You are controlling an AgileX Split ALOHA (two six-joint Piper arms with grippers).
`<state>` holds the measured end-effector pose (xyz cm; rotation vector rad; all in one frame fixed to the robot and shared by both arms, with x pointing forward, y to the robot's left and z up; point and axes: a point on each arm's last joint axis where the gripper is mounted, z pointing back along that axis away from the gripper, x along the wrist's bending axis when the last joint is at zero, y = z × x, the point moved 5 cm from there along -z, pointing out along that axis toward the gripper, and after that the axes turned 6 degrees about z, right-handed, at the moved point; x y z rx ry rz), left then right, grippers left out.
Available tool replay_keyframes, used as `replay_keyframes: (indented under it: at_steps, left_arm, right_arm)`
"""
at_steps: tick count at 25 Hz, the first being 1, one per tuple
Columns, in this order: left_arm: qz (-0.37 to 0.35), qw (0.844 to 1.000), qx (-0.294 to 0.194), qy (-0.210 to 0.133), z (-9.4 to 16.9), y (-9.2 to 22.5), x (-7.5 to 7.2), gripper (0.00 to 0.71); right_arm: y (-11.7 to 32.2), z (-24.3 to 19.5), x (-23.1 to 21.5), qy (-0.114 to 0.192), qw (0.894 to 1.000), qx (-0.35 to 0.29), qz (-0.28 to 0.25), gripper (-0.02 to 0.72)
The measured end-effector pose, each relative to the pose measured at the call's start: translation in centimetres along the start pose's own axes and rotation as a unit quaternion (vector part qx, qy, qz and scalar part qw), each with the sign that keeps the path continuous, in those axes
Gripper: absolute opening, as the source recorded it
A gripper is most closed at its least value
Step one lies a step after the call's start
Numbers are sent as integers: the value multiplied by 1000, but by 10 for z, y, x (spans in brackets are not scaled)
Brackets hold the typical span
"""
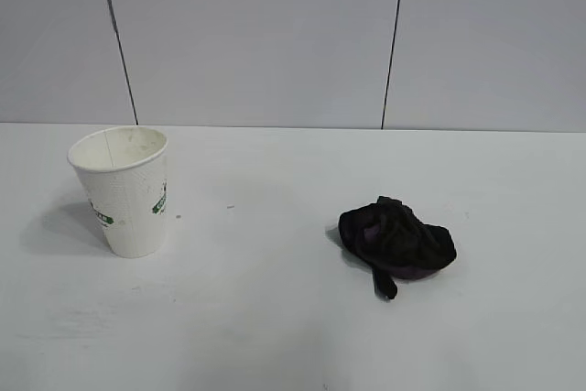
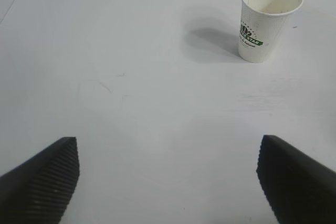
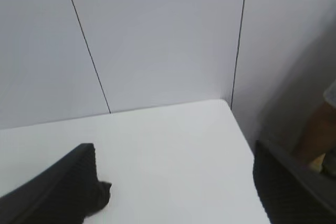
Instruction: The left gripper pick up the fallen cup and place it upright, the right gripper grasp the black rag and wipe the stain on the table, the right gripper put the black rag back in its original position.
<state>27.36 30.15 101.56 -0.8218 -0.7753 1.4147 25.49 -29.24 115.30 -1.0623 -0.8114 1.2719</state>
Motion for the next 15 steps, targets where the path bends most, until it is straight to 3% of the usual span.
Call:
replay_keyframes:
  at_steps: [7, 15]
  left_arm:
    - [0, 1000, 0, 0, 0, 0, 0, 659]
    - [0, 1000, 0, 0, 0, 0, 0, 659]
  right_arm:
    - [95, -63, 5, -48, 989, 141, 23, 567]
    - [119, -80, 9, -73, 981, 173, 40, 567]
